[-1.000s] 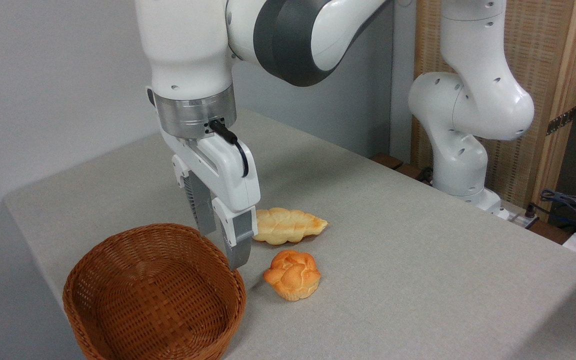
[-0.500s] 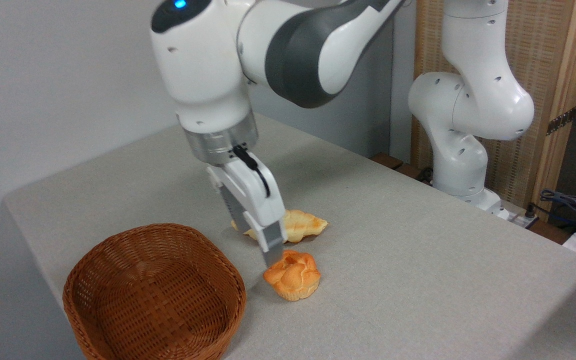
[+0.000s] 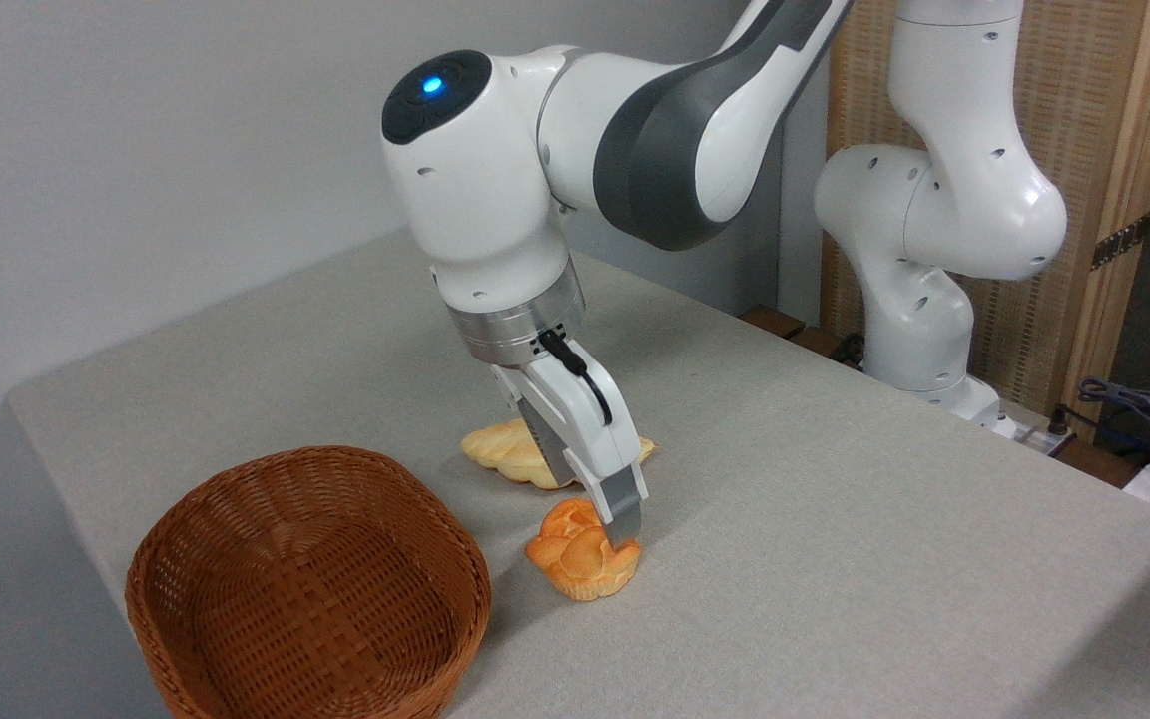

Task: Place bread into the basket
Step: 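Close the gripper on the round orange bun, then lift the bun and carry it over the wicker basket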

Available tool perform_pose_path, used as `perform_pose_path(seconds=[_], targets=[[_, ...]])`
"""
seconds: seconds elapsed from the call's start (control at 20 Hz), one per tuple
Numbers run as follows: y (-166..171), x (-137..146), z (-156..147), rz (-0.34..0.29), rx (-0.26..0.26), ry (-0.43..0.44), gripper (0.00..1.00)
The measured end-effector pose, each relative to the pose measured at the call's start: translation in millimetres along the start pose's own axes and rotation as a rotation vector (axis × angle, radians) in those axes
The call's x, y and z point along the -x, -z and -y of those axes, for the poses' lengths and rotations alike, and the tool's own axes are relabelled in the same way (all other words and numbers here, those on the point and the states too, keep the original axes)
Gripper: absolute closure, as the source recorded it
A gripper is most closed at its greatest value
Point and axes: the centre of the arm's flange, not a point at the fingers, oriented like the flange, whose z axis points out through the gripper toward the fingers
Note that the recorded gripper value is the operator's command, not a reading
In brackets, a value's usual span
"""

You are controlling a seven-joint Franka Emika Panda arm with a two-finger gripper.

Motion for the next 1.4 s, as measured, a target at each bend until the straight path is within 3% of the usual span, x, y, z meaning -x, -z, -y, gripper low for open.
perform_pose_path(seconds=[0.15, 0.35, 0.55, 0.65, 0.8, 0.9, 1.4], targets=[[-3.2, -0.8, 2.6, -0.007, -0.021, -0.001, 0.00], [-21.1, 2.4, 1.9, 0.043, -0.019, -0.015, 0.03], [-26.6, 1.4, 0.5, 0.049, -0.020, -0.021, 0.04], [-26.6, 1.2, 0.6, 0.049, -0.021, -0.021, 0.16], [-27.3, 0.5, 0.6, 0.049, -0.021, -0.022, 0.47], [-27.9, -0.2, 0.3, 0.049, -0.021, -0.024, 0.57], [-29.8, -2.7, 2.0, 0.045, -0.028, -0.027, 0.57]])
